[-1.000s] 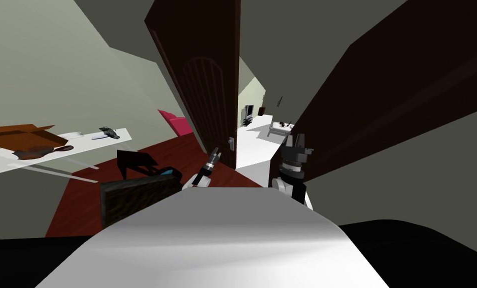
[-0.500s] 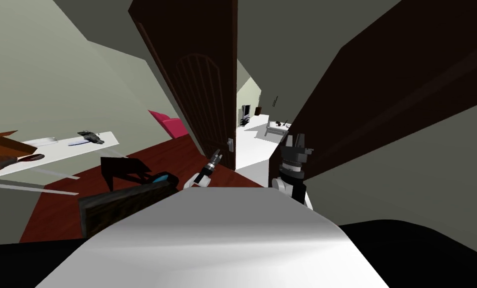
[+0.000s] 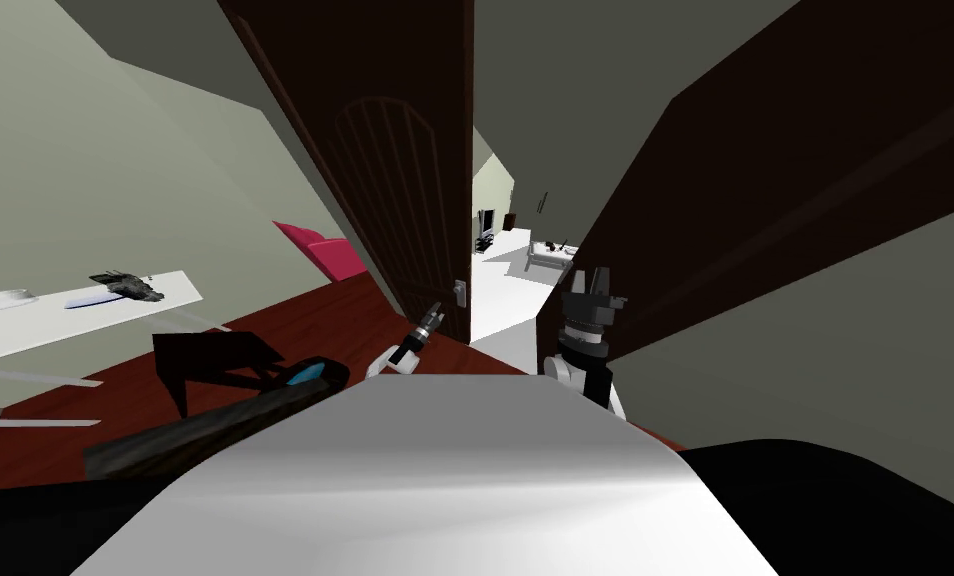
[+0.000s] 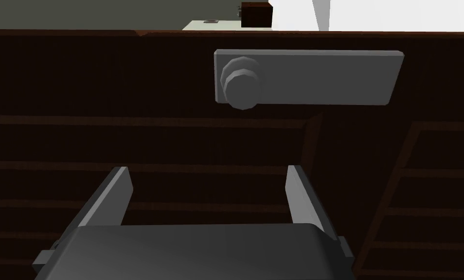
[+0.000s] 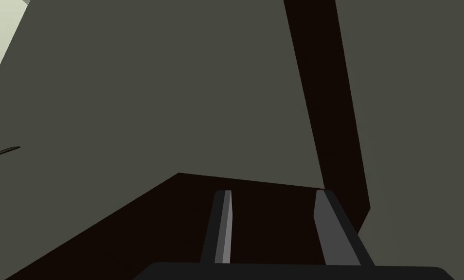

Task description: Push the door open

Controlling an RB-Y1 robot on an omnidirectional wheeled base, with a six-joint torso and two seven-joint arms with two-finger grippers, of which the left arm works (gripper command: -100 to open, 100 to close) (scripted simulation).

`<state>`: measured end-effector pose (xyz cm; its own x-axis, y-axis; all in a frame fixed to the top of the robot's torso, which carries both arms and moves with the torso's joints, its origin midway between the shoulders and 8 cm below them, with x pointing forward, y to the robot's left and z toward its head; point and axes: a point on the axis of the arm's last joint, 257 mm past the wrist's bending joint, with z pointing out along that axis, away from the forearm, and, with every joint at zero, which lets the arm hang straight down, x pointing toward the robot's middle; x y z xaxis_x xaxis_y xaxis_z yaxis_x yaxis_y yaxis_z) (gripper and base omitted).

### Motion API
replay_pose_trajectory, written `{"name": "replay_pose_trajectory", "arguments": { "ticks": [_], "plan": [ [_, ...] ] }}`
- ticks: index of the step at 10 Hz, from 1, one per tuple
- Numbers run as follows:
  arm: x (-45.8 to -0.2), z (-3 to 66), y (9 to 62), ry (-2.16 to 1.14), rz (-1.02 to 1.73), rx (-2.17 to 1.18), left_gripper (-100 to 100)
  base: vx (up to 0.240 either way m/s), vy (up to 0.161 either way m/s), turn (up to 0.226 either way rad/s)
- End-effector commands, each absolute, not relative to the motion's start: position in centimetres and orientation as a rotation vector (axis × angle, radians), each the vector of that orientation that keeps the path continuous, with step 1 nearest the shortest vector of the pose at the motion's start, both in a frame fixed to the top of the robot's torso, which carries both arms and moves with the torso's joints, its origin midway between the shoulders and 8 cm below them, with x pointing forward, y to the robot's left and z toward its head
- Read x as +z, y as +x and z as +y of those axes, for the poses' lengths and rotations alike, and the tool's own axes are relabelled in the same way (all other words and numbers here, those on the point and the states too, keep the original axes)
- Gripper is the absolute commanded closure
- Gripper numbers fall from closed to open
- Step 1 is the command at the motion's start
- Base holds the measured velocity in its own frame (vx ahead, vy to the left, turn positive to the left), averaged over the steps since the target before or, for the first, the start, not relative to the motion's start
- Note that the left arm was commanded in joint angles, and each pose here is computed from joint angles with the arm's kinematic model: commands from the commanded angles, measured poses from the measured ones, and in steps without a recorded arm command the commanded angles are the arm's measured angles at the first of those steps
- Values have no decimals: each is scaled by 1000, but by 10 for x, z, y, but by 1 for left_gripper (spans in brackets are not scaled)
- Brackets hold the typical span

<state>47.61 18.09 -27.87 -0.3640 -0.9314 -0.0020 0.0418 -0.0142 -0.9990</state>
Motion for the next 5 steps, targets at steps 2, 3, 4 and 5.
{"name": "replay_pose_trajectory", "arguments": {
  "ticks": [2, 3, 4, 5],
  "plan": [
    [-295, 184, 479, -1003, 1479, -1486, -100, 87, 88, -73],
    [-291, 183, 478, -998, 1471, -1489, -100, 31, 31, -12],
    [-292, 184, 482, -1005, 1467, -1484, -100, 149, -16, -48],
    [-292, 184, 483, -1007, 1465, -1482, -100, 189, -32, -44]
  ]
}}
